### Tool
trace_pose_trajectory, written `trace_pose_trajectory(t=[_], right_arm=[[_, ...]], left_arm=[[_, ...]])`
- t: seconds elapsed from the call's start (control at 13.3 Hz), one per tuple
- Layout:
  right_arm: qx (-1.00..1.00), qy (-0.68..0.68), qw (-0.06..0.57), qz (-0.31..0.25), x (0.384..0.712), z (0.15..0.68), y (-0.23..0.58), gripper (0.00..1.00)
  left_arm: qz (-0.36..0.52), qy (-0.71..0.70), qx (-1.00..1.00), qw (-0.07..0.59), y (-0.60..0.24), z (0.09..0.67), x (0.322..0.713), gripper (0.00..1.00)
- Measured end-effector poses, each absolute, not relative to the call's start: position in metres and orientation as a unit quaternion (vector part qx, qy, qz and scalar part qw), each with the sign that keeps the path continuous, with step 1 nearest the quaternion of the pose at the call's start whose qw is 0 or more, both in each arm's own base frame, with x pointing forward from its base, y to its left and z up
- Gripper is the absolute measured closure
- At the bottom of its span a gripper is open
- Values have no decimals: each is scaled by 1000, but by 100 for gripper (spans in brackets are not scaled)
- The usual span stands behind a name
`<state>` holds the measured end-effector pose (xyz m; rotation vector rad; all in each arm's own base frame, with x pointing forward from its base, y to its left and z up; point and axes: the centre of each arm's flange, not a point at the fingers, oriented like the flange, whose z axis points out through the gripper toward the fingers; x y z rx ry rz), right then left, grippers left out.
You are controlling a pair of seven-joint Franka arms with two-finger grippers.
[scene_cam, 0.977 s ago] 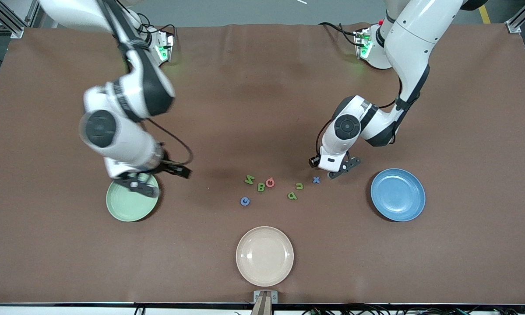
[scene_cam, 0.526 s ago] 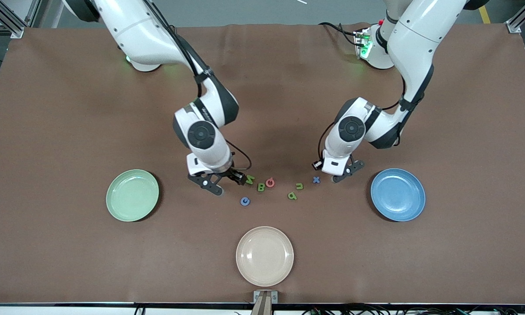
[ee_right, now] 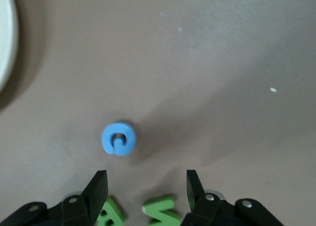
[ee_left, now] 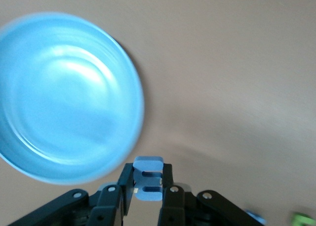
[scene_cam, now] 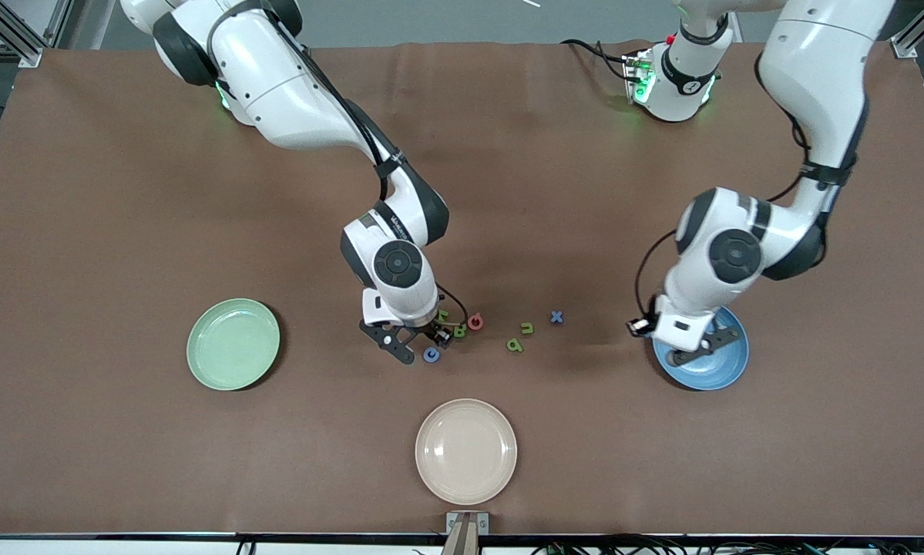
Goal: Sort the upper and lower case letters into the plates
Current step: 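Drop the e into the blue plate while the right gripper grasps blue C, then lower the left gripper onto blue x while the right gripper places C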
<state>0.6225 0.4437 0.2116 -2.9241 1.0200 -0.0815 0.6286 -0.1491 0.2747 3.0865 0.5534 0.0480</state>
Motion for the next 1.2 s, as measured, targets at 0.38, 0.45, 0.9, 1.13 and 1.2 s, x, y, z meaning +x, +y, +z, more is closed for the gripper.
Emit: trace_pose_trajectory(t=[0.38, 0.45, 0.9, 1.13, 1.2], right_arm=[[-945, 324, 21, -50, 636, 191, 448, 33], [-945, 322, 26, -56, 637, 189, 450, 33], [-945, 320, 32, -62, 639, 181, 452, 42], [-945, 320, 27, -62, 640, 186, 452, 66], [-946, 318, 21, -61, 640, 183, 450, 66]], left_arm=[[-1, 131, 991, 2, -69, 250, 645, 73], [-5, 132, 991, 2, -66, 243, 646, 73], [-11, 136, 991, 4, -63, 222, 656, 39], [0, 131, 991, 12, -88, 238, 660, 7], [-2, 141, 990, 17, -104, 245, 658, 0]])
